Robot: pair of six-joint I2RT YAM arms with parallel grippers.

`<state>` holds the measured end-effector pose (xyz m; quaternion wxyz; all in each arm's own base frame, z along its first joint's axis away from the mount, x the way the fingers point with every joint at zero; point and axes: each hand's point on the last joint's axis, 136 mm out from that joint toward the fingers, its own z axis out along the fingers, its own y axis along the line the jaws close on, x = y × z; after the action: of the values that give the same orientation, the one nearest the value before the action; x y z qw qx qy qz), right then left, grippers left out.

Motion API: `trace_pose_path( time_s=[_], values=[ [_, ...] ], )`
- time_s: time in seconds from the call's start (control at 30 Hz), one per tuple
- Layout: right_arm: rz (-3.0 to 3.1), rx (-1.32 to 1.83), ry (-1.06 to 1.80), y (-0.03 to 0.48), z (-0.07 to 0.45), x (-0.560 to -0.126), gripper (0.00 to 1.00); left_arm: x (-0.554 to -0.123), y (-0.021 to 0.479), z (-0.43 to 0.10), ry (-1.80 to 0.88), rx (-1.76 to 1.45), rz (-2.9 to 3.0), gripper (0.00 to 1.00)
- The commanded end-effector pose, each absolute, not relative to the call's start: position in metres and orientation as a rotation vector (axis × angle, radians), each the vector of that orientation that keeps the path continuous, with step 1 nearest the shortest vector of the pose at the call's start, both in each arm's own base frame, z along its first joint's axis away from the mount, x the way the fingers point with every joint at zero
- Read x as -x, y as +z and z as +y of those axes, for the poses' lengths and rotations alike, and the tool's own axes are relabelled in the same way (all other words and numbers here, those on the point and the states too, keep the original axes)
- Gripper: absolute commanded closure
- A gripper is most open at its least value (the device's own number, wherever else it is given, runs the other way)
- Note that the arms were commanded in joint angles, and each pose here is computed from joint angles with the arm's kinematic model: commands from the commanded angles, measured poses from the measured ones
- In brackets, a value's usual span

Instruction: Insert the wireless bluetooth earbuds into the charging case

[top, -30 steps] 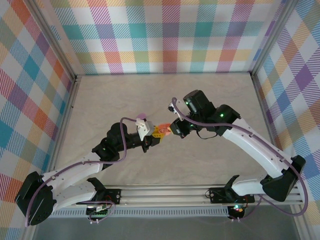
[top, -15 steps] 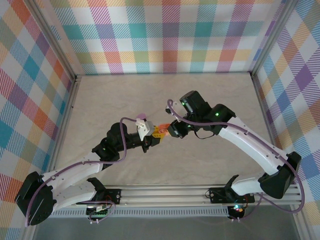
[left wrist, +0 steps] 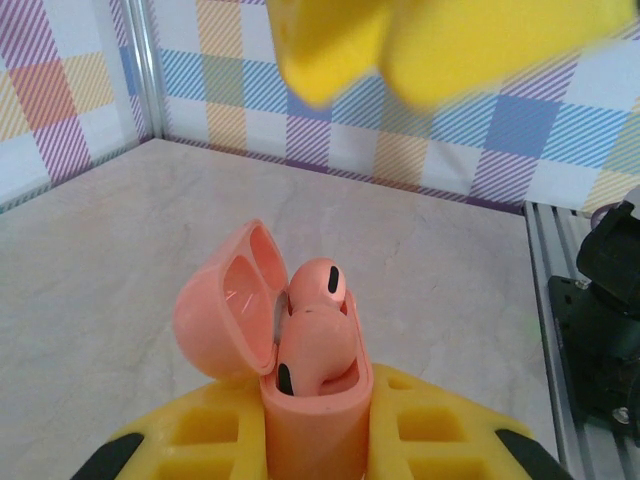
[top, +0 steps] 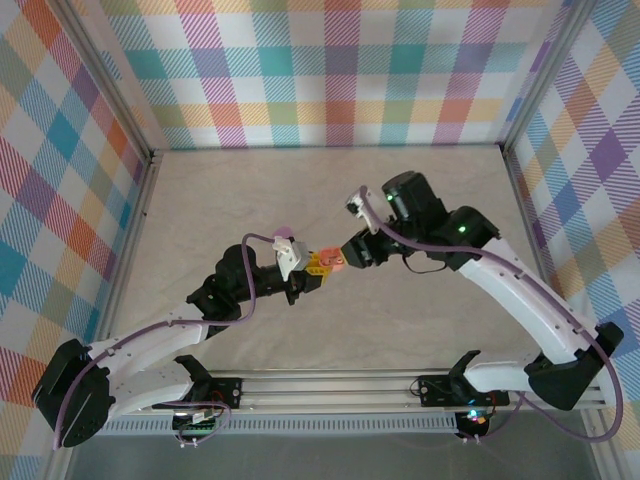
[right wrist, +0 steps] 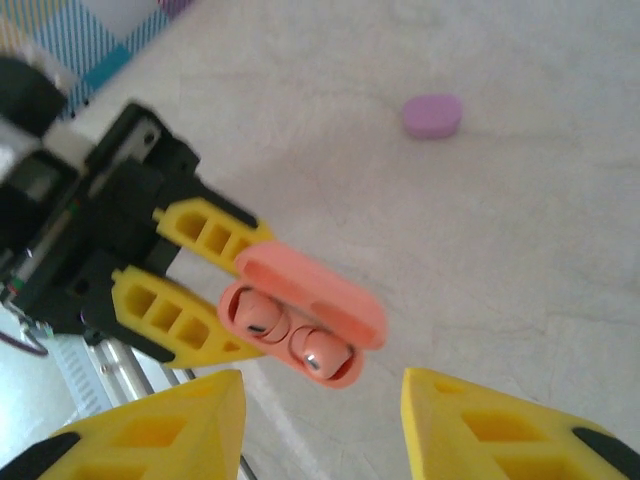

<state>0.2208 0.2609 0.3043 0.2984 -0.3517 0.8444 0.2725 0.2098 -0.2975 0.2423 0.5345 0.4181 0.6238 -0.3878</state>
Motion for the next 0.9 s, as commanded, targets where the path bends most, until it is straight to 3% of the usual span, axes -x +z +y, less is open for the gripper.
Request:
trace_pose_path(
  time_s=[0.0,0.37,0.87],
  values=[
    [2.292,0.863,0.779,0.309,0.258,-0.233,0.55,-0.2,0.255,-0.301,-0.97,-1.014,1.414,1.0],
    [2.465,0.87,1.155,0.268,0.307,-0.239,0.6,-0.191,0.265,-0.297,-0.981,-1.029,1.386,1.0],
    [2.438,0.859,1.208,0.282,0.281,-0.195,0.62,-0.21,0.266,-0.299,-0.963,-0.941,1.448,1.0]
  ],
)
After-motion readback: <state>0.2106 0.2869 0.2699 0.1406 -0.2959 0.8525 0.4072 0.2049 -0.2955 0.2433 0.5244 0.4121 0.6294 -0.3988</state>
